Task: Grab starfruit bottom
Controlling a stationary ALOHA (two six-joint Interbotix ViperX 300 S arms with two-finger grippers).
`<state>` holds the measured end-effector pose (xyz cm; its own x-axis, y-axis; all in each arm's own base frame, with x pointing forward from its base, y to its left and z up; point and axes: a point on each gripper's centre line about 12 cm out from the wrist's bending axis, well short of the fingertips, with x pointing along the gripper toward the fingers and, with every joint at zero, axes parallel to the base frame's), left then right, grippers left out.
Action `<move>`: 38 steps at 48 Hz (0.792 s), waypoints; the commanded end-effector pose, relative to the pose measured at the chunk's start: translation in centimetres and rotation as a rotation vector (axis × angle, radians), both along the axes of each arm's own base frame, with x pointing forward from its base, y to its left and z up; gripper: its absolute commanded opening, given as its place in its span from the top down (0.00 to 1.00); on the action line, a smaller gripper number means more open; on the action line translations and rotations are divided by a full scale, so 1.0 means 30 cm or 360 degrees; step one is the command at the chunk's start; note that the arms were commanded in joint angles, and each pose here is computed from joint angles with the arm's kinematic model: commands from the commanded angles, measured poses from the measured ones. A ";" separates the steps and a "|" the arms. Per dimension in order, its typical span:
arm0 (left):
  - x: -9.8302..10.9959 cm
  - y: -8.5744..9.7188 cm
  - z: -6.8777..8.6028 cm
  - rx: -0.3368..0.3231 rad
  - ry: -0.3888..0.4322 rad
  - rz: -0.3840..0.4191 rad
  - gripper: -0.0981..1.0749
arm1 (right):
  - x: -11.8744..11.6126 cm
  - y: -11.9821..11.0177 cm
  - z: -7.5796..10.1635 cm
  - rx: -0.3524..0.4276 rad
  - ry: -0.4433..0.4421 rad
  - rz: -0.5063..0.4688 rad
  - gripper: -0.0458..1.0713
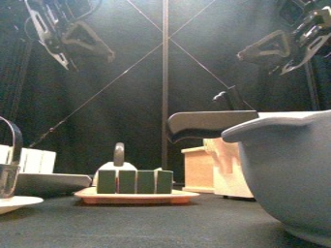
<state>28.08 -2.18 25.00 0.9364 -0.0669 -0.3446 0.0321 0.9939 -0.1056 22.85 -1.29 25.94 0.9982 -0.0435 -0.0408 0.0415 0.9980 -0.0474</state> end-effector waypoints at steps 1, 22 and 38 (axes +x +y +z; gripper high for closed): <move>0.038 -0.004 -0.008 0.0013 0.0006 -0.0004 0.36 | 0.011 -0.013 0.029 -0.0012 -0.0041 -0.0021 0.95; 0.118 0.009 -0.170 0.0150 0.0214 -0.0039 0.04 | 0.013 -0.021 0.017 -0.0012 -0.0021 -0.0037 0.95; 0.176 0.108 -0.299 0.0286 0.0441 0.0002 0.04 | 0.011 -0.024 0.010 -0.0009 -0.0011 -0.0045 0.95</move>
